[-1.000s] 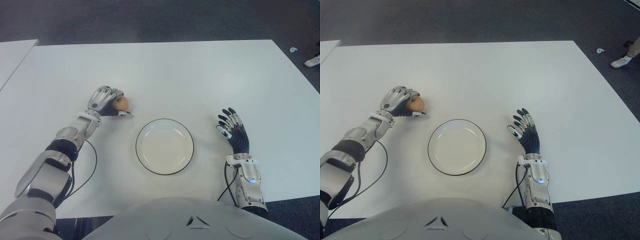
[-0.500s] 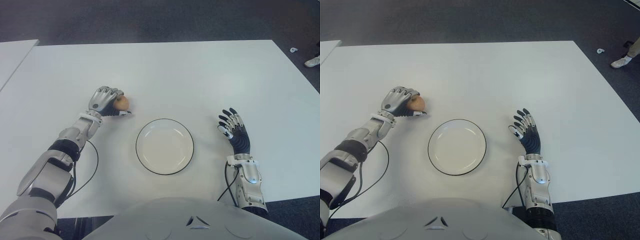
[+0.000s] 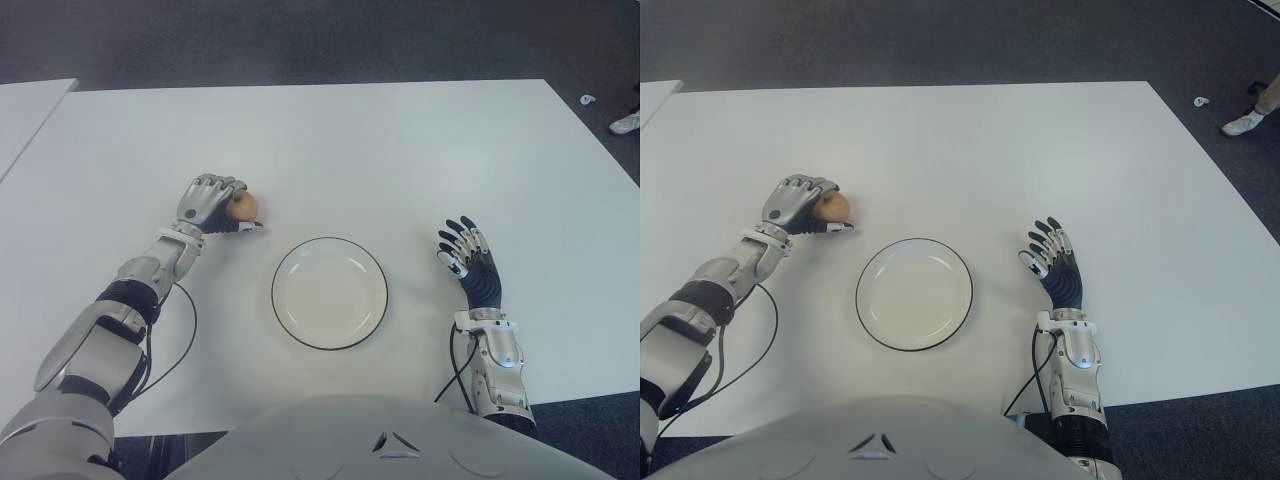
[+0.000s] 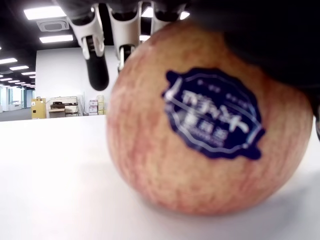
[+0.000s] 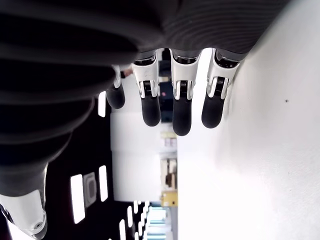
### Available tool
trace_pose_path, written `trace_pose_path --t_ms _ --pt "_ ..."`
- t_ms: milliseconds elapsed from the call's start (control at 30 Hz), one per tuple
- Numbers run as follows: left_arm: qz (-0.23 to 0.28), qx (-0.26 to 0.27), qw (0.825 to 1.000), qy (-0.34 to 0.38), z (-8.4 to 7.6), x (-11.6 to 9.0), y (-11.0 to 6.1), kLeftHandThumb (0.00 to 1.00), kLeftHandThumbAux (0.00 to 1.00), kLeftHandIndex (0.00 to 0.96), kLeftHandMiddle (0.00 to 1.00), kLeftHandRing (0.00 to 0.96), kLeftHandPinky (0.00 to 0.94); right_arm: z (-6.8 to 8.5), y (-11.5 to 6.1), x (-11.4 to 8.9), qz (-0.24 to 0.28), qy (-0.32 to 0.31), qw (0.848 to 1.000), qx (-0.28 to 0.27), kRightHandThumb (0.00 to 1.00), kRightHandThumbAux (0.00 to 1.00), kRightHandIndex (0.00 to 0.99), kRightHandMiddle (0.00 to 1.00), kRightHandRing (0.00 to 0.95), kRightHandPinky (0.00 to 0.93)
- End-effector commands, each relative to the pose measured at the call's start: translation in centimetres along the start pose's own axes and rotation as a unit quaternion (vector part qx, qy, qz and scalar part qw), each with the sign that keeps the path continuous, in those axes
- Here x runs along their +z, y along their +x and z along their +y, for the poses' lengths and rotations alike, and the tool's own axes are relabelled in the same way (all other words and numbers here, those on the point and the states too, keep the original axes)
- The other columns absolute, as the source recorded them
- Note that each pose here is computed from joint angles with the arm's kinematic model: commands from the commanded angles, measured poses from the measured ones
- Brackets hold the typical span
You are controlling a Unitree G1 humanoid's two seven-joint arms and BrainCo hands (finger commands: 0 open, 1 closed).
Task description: Put the apples into the plate.
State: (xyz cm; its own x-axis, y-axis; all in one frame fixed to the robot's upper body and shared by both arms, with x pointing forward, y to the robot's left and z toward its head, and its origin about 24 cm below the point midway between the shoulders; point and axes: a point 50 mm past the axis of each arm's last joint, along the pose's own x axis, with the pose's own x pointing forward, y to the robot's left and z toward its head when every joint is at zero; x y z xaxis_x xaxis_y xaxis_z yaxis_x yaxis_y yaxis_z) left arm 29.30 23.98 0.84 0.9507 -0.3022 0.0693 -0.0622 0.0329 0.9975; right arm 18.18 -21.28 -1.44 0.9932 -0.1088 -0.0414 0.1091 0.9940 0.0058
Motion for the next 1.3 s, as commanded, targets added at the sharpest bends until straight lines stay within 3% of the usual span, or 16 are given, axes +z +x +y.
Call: trace_pose_path --t_ms 33,400,667,900,1033,1300 --pt "-0.013 -0.022 1.0 0.0 -1.2 0.5 -1.0 0.855 0.665 0.409 0.51 0.756 0.647 -0.3 -2.5 -3.4 0.105 0.01 0.994 -0.017 0.263 0.628 0.061 0.165 0.192 0.216" --pt "-0.017 -0.001 1.0 -0.002 -0.9 0.4 -1.0 0.854 0.665 0.41 0.505 0.744 0.652 -0.1 -2.6 -3.3 0.104 0.012 0.994 -0.02 0.284 0.605 0.067 0.173 0.204 0.237" --pt "-0.028 0.03 0.999 0.002 0.2 0.1 -0.8 0.854 0.665 0.408 0.51 0.758 0.676 -0.3 -2.6 -3.6 0.111 0.016 0.993 -0.018 0.281 0.621 0.07 0.174 0.201 0.222" --pt "-0.046 0.067 0.997 0.0 3.0 0.0 -0.1 0.854 0.666 0.404 0.515 0.776 0.713 -0.3 -2.7 -3.7 0.112 0.018 0.993 -0.019 0.295 0.638 0.078 0.184 0.21 0.235" --pt "-0.077 0.103 0.992 0.003 6.3 1.1 0.3 0.853 0.666 0.401 0.521 0.796 0.75 -0.2 -2.8 -3.8 0.113 0.021 0.993 -0.02 0.299 0.641 0.078 0.187 0.217 0.24" --pt "-0.093 0.135 0.986 0.002 7.9 2.3 -0.1 0.854 0.666 0.4 0.533 0.832 0.804 0.1 -2.9 -3.9 0.12 0.015 0.993 -0.016 0.29 0.646 0.069 0.184 0.217 0.235"
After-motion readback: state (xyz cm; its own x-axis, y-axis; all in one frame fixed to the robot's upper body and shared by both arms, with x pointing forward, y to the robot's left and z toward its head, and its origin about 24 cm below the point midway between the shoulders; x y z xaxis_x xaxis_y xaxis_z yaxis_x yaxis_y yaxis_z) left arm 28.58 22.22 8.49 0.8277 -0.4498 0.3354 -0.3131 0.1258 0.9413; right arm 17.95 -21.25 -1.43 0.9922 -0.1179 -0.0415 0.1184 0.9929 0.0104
